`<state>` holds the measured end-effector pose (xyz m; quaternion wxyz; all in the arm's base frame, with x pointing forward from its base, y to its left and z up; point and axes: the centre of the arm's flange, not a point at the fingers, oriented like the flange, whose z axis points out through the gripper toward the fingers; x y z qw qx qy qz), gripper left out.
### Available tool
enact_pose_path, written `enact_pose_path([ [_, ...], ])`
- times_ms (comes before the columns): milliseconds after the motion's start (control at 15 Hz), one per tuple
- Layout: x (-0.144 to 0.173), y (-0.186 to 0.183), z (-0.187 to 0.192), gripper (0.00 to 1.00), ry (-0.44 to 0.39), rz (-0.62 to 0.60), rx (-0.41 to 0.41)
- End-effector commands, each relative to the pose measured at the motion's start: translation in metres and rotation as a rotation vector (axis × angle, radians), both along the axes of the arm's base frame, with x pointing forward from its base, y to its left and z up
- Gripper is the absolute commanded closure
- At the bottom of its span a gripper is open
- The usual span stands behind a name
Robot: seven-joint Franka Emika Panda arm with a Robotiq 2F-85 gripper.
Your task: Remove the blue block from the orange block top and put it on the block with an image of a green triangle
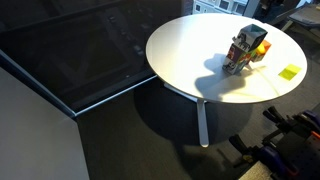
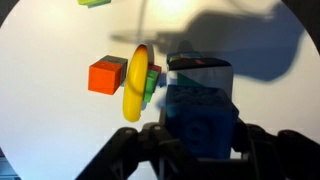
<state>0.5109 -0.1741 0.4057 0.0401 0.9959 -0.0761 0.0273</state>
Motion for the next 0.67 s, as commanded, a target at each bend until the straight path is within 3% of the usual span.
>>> enact_pose_path([
  [0,0.019,0.002,0.001,0.71,0.01,-0.023,0.006],
  [600,0.032,0.007,-0.01,0.71,0.019,-0.015,-0.002],
])
